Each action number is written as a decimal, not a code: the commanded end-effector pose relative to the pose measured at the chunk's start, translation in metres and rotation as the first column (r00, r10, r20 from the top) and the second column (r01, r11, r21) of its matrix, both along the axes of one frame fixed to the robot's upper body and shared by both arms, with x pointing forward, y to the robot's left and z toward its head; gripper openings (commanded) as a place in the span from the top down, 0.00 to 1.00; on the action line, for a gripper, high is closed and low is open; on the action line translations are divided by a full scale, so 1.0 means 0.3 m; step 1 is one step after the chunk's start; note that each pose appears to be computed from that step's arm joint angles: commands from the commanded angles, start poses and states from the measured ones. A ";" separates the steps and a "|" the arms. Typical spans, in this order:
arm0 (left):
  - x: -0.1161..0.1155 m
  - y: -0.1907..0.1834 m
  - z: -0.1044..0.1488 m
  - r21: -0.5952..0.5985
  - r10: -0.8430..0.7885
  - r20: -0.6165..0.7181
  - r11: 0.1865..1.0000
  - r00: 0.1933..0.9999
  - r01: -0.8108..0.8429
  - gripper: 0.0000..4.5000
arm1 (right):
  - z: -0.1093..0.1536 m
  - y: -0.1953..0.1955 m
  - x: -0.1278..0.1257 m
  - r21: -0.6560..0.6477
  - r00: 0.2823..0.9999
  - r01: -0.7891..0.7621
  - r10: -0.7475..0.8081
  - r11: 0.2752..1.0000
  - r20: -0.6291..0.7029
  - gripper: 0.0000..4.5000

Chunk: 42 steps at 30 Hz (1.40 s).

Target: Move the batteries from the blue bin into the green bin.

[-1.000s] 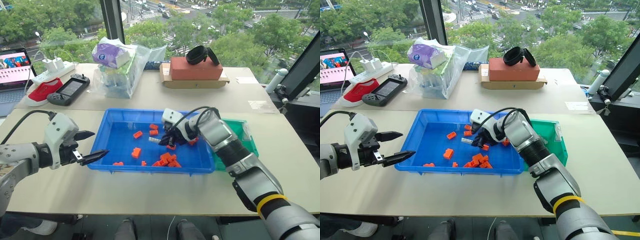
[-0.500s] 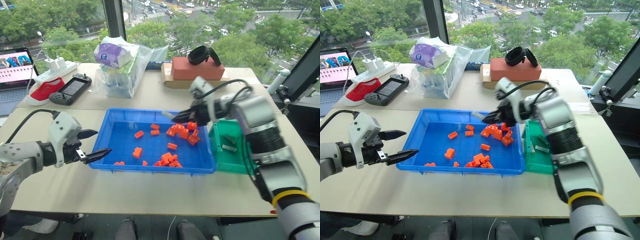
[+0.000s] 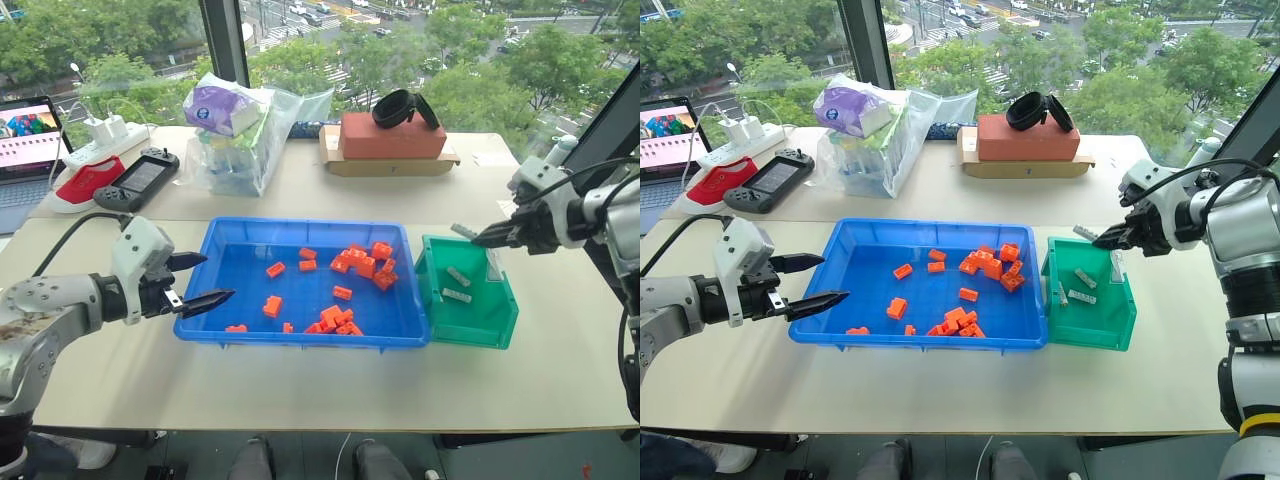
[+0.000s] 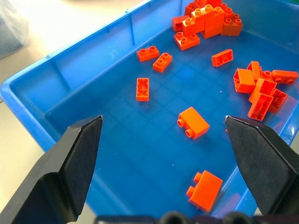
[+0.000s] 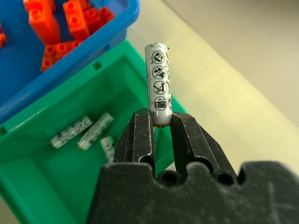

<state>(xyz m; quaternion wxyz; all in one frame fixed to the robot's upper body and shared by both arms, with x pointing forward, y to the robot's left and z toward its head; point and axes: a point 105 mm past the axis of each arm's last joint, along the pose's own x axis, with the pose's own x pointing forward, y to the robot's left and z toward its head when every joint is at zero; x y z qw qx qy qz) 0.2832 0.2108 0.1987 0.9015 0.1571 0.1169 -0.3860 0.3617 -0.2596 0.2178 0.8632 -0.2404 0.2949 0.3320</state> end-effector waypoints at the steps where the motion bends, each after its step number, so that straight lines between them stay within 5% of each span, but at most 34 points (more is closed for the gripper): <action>1: 0.007 -0.003 0.027 0.013 -0.018 0.039 1.000 0.999 0.017 0.00 | 0.030 -0.003 -0.025 -0.024 1.000 0.014 -0.014 1.000 0.028 0.95; 4: 0.013 -0.004 0.026 0.016 -0.024 0.038 1.000 0.999 0.023 0.00 | 0.006 -0.010 -0.040 -0.060 1.000 0.019 -0.018 0.998 0.014 0.95; 6: 0.016 -0.007 0.024 0.019 -0.030 0.036 0.999 0.999 0.029 0.00 | -0.005 -0.014 -0.043 -0.075 1.000 0.017 -0.016 0.997 0.015 0.72; 16: 0.037 0.008 0.052 -0.017 0.005 0.078 1.000 0.997 -0.004 0.00 | 0.147 -0.084 -0.036 0.085 0.975 0.104 -0.118 0.991 0.187 0.01; 25: 0.040 0.157 0.148 -0.126 0.193 0.187 0.977 0.963 -0.171 0.00 | 0.213 -0.131 0.021 0.318 0.891 0.044 -0.182 0.947 0.416 0.01; 31: 0.017 0.261 0.150 -0.175 0.348 0.252 0.934 0.903 -0.312 0.00 | 0.090 -0.209 0.028 0.455 0.910 0.102 -0.267 0.885 0.316 0.01; 35: -0.001 0.266 0.107 -0.188 0.357 0.222 0.929 0.907 -0.319 0.00 | -0.021 -0.193 0.031 0.398 0.938 0.107 -0.225 0.911 0.262 0.01; 42: 0.003 0.273 0.065 -0.239 0.372 0.142 0.912 0.917 -0.333 0.00 | -0.058 -0.172 0.061 0.379 0.941 0.116 -0.224 0.918 0.253 0.01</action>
